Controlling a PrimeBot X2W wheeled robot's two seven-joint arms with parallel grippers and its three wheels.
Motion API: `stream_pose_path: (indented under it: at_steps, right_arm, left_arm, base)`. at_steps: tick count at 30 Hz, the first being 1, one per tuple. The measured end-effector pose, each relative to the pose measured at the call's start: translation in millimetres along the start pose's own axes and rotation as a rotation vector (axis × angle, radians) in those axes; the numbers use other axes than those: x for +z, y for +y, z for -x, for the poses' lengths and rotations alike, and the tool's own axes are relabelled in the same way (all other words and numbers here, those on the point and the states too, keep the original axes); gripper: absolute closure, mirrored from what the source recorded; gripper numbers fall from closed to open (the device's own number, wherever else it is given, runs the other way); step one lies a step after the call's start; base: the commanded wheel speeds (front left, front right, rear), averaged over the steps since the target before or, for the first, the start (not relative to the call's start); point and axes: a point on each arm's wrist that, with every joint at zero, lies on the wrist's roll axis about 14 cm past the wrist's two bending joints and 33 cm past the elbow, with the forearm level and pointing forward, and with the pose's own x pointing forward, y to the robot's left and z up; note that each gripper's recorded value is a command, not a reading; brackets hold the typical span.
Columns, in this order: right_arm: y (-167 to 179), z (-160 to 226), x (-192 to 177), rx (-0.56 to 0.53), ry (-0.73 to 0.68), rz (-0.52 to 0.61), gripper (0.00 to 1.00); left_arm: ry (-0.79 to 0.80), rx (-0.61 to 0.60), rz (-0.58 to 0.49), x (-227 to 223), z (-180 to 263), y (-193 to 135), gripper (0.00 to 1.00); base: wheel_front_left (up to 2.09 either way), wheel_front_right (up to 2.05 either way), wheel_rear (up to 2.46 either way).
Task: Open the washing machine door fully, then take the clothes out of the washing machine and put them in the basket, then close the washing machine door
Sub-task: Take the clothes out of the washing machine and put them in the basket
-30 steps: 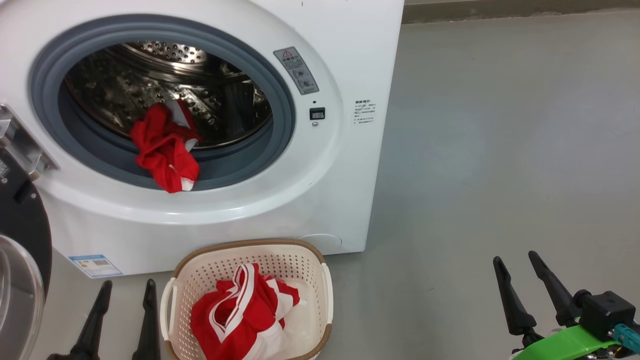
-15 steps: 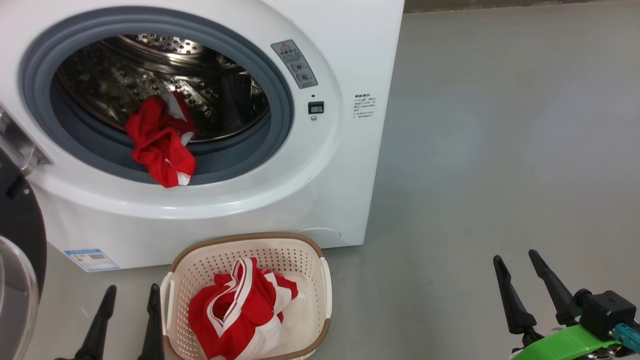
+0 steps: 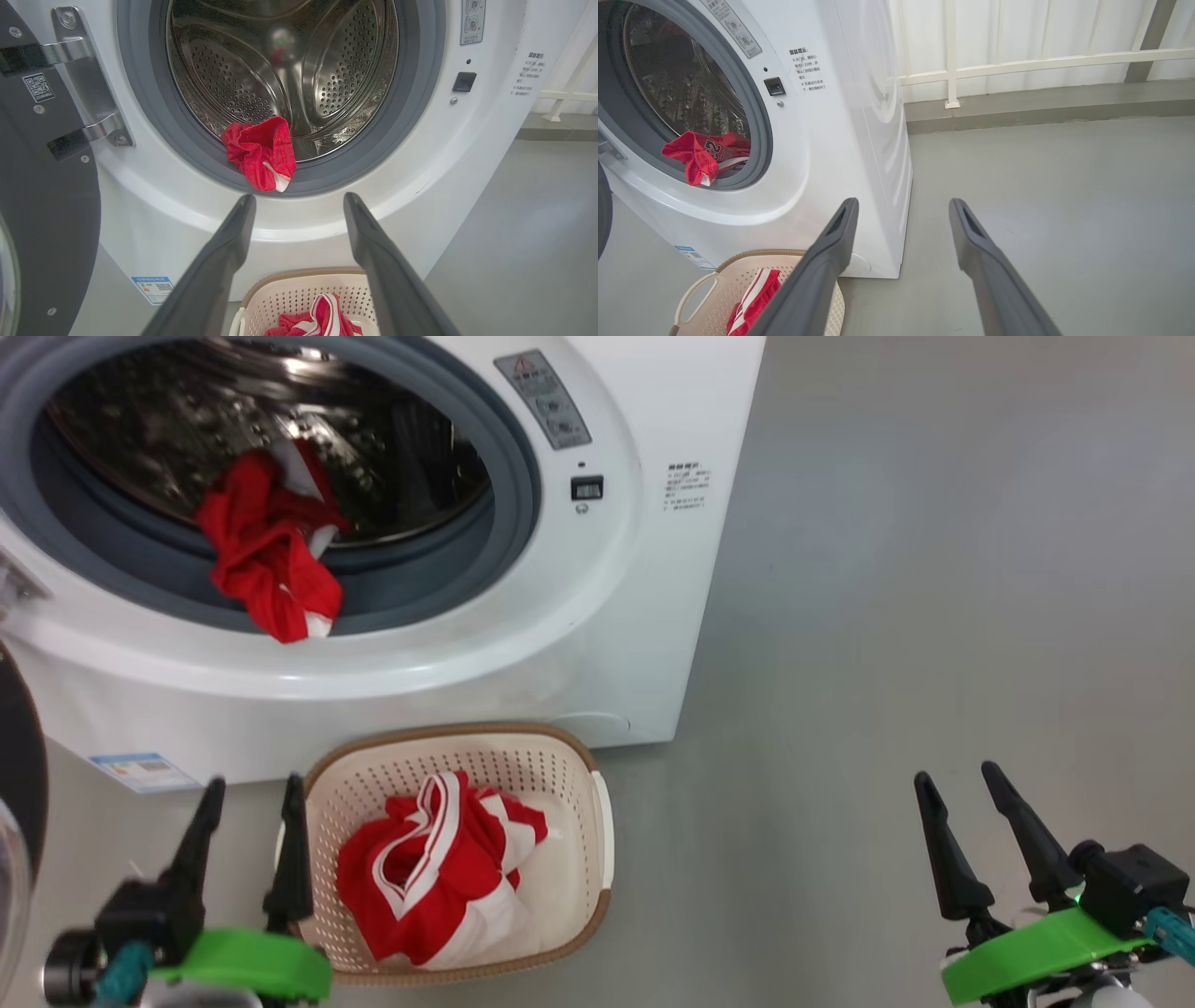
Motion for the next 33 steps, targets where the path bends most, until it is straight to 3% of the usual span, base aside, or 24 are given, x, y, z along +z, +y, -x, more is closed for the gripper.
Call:
stream_pose_path:
  at_steps: [17, 33]
  right_arm:
    - [-4, -48, -22, -0.026, 0.042, -0.017, 0.0]
    - [-24, -52, -34, -0.088, 0.074, -0.003, 0.0]
  left_arm:
    - [0.07, -0.023, -0.085, -21, -133, 1, 0.0]
    - [0.18, -0.065, -0.092, -56, -202, -16, 0.0]
  base:
    - [0.0, 0.0, 0.0]
    - [0.0, 0.0, 0.0]
